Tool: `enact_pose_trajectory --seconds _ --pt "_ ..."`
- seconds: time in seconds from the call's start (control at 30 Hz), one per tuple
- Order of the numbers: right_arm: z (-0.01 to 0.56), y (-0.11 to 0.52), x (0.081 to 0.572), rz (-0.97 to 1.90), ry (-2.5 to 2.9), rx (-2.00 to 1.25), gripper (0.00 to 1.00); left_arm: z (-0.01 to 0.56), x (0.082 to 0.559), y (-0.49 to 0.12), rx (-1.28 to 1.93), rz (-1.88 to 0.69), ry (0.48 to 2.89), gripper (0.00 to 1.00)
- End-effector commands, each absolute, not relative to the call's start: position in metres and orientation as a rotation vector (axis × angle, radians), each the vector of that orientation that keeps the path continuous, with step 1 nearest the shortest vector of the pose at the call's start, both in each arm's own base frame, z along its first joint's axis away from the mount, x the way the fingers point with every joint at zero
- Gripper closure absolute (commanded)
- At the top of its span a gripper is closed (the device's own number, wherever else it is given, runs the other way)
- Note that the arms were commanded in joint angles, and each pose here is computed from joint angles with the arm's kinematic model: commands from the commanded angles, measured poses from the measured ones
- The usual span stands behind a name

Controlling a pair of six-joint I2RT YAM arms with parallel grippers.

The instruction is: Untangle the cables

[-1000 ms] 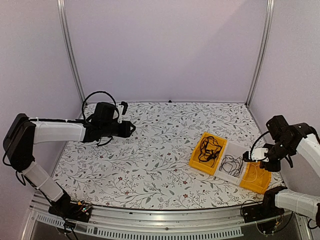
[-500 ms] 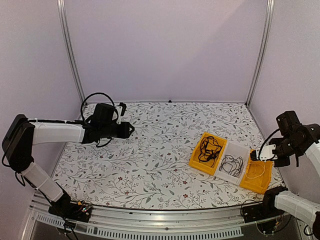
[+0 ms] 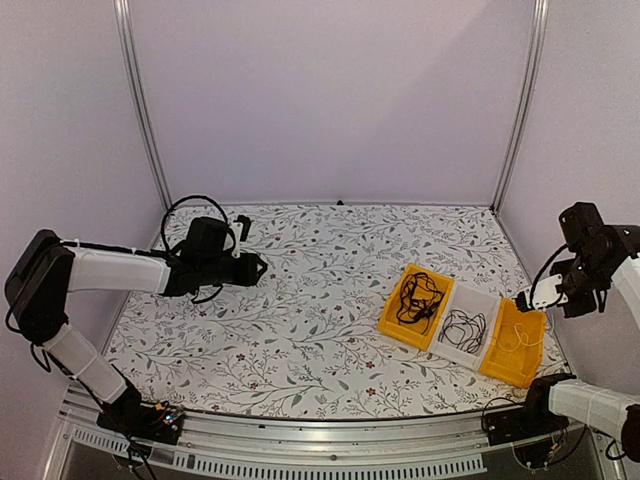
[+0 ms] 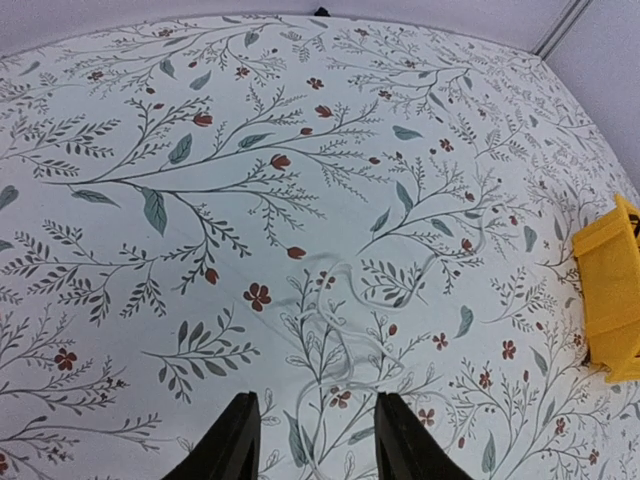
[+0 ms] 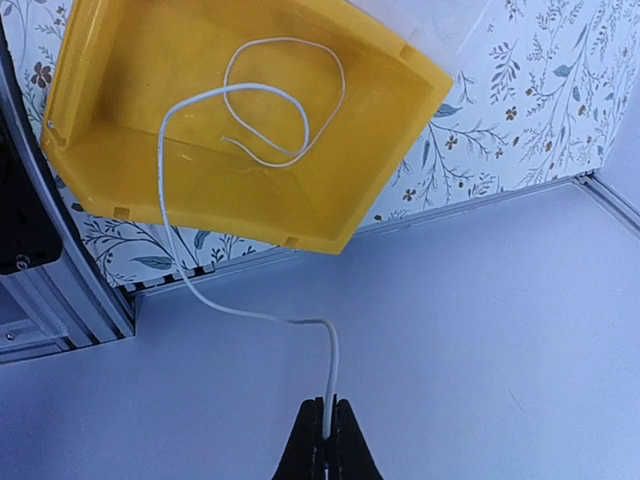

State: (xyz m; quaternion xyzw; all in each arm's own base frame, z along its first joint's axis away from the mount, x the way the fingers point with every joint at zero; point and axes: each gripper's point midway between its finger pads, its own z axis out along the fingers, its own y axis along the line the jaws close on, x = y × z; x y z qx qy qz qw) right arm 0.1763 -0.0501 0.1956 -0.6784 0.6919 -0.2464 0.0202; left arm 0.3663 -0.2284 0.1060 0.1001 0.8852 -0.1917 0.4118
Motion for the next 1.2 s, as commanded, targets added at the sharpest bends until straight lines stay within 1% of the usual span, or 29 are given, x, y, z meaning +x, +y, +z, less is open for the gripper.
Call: enact_pose_trajectory --seconds 0.0,0.13,0.47,0.6,0.67,0.73,0.8,0.87,1.03,1.07,1.17 --pt "0.162 -0.052 0.183 -0.702 2.154 -2.188 1.0 0.106 0.368 -0.229 0.242 -0.489 2.209 0.58" --pt "0.122 -0.049 0.195 -0.67 2.158 -2.186 1.0 0.113 0.369 -0.227 0.245 -0.469 2.203 0.57" --pt "0.078 -0.025 0.221 -0.41 2.274 -2.044 1.0 0.12 0.368 -0.22 0.211 -0.442 2.215 0.57" --pt "0.057 -0.023 0.221 -0.325 2.362 -2.022 0.97 0.119 0.368 -0.225 0.187 -0.475 2.227 0.58" --pt "0.053 -0.021 0.221 -0.287 2.405 -2.001 0.93 0.12 0.369 -0.226 0.188 -0.477 2.225 0.58" --pt "0.059 -0.018 0.225 -0.259 2.426 -1.961 0.84 0.12 0.37 -0.227 0.201 -0.466 2.228 0.57" --pt "0.075 -0.015 0.231 -0.246 2.432 -1.918 0.75 0.119 0.372 -0.227 0.22 -0.448 2.236 0.57" --pt "0.093 -0.014 0.233 -0.249 2.434 -1.897 0.69 0.121 0.375 -0.227 0.238 -0.432 2.239 0.57" --pt "0.156 -0.018 0.248 -0.371 2.341 -1.895 0.54 0.12 0.375 -0.221 0.231 -0.401 2.292 0.56" --pt "0.168 -0.018 0.251 -0.39 2.322 -1.896 0.53 0.12 0.376 -0.219 0.223 -0.401 2.299 0.55" --pt "0.19 -0.013 0.265 -0.388 2.267 -1.884 0.51 0.119 0.377 -0.211 0.172 -0.42 2.322 0.54"
